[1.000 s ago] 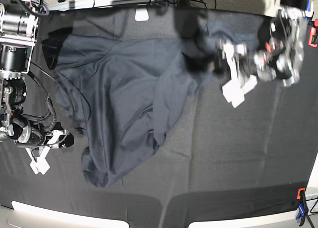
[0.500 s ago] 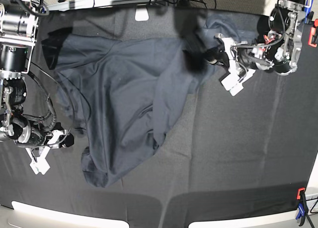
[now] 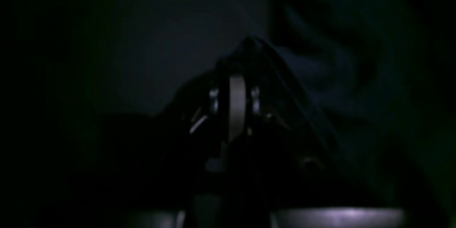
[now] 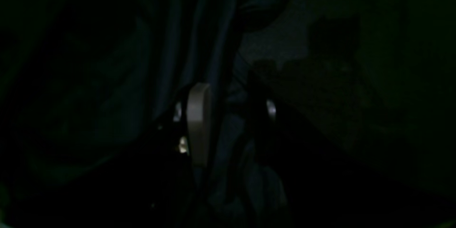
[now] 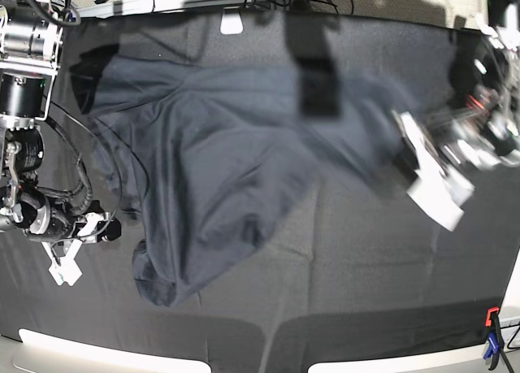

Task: Layout the t-shirt on the table in an organized manner, then fold the t-shirt properly
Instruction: 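Regrasp the bunched shirt fabric with the left gripper and pull outward, then grasp the shirt's hem corners with both grippers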

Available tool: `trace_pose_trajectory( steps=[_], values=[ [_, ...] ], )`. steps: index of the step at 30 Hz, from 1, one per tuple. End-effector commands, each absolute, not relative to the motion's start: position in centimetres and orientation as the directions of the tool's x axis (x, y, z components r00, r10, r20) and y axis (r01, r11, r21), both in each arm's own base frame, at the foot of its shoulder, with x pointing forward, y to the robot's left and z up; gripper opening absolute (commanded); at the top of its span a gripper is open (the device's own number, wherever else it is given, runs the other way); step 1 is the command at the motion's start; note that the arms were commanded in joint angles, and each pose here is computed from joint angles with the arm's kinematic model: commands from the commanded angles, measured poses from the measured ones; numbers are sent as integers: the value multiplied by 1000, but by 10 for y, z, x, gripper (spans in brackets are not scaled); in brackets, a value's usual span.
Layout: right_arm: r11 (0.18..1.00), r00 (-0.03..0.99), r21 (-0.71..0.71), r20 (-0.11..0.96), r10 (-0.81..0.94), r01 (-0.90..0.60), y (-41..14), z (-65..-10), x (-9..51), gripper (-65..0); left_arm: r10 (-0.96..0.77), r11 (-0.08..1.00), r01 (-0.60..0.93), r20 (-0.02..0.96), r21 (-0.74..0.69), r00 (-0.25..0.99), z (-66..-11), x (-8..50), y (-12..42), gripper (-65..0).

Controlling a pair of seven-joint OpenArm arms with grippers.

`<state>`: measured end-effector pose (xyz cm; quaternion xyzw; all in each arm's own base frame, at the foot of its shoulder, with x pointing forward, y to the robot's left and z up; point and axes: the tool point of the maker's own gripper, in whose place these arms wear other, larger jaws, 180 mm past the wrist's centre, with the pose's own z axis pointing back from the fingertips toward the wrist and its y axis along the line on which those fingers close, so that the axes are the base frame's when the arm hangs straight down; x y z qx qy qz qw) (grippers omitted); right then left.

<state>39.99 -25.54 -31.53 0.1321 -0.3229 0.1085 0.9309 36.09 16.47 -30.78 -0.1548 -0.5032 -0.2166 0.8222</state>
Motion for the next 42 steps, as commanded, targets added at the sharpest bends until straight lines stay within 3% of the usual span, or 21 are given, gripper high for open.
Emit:
trace_pose_trajectory(
  steps=[1, 6, 15, 27, 31, 40, 41, 42],
  values=[
    [941, 724, 160, 681, 112, -297, -259, -293, 412, -457, -187, 875, 483, 923, 2, 336, -291, 375, 173, -650],
    [941, 723, 160, 681, 112, -297, -259, -293, 412, -457, -181, 943, 326, 932, 73, 314, -304, 411, 212, -650],
    [941, 724, 161, 681, 112, -297, -259, -293, 412, -457, -2, 994, 102, 965, -26, 263, -296, 484, 276, -650],
    [945, 733, 133, 666, 137, -298, -246, -307, 415, -457, 16, 1000, -1, 991, -16, 136, -240, 548, 313, -650],
    [941, 730, 148, 670, 132, -306, -236, -310, 416, -457, -5, 995, -101, 992, 18, 125, -229, 559, 327, -650],
    [941, 729, 147, 672, 132, -306, -236, -309, 416, -457, -20, 996, -89, 993, 30, 116, -220, 575, 305, -650],
    [941, 727, 147, 674, 131, -306, -236, -309, 417, -457, -18, 996, -88, 993, 29, 118, -222, 575, 304, -618],
    [941, 723, 147, 679, 129, -306, -236, -308, 418, -457, -19, 996, -88, 993, 30, 118, -222, 575, 304, -520]
  ],
)
